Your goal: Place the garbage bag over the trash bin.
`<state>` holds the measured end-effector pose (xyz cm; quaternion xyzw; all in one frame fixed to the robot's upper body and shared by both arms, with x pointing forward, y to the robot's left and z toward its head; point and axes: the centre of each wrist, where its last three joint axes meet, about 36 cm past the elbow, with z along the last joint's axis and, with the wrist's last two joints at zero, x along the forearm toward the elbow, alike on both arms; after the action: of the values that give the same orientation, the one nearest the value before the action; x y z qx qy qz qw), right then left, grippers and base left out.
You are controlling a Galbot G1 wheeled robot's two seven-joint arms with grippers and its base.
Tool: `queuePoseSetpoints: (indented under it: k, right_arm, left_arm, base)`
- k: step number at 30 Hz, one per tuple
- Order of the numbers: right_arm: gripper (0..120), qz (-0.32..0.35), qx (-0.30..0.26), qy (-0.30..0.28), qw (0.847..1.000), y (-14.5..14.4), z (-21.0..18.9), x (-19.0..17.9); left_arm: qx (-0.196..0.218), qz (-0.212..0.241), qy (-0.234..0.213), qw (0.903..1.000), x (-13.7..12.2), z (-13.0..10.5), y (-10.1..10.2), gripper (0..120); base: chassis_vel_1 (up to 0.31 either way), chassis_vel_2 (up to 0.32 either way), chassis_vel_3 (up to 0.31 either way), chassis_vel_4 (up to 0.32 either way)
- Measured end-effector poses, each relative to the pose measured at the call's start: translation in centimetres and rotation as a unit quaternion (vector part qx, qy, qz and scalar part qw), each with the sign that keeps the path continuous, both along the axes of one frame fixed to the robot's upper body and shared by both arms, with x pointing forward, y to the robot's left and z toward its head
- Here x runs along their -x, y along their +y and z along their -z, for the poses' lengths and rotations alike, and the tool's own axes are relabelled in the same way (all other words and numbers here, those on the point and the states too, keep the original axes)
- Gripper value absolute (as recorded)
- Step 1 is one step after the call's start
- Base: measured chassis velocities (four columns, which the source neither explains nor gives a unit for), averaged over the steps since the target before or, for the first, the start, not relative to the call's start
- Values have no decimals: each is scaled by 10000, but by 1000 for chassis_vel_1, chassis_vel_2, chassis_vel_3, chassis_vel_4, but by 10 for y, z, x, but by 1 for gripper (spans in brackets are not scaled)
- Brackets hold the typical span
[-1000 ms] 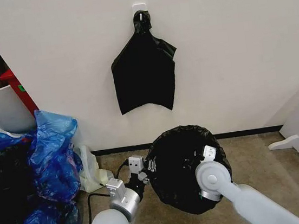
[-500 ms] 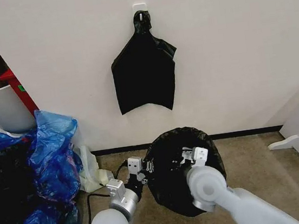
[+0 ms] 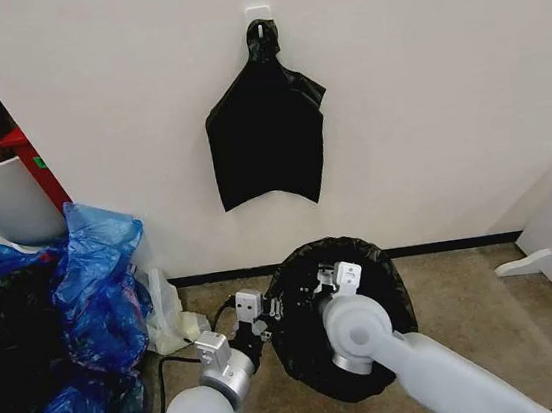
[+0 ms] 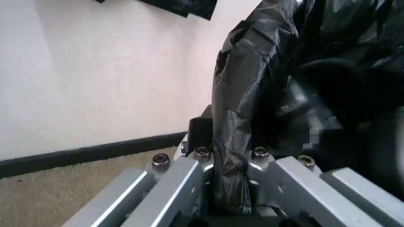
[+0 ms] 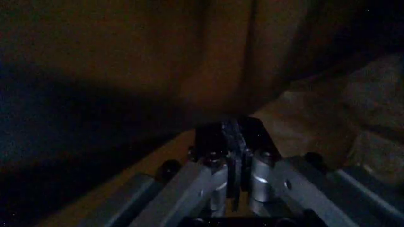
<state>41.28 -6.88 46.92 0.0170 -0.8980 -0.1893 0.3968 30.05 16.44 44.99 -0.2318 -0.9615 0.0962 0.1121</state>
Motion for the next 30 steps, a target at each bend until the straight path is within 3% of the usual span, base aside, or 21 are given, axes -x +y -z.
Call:
queuePoseSetpoints:
  k: [10,17,26,30]
  right_arm:
    - [0,129,119,87,9998,-1,11,-14]
    - [0,71,48,18,10000,-4,-3,-1]
    - [0,-103,-124,-5,9999,-7,-27,14]
    - [0,-274,-86,111,9995,-7,-24,28]
  left_arm:
    - [102,37,-50,9999,4,-7,-1,0]
    - [117,-104,36,9999,-4,1,1,0]
    - [298,-593,602,9960,-16,11,2,0]
    - [323,-732,649,9947,-20,11,6,0]
  base:
    - [0,0,0,0]
    - [0,0,0,0]
    - [0,0,0,0]
    - [0,0,0,0]
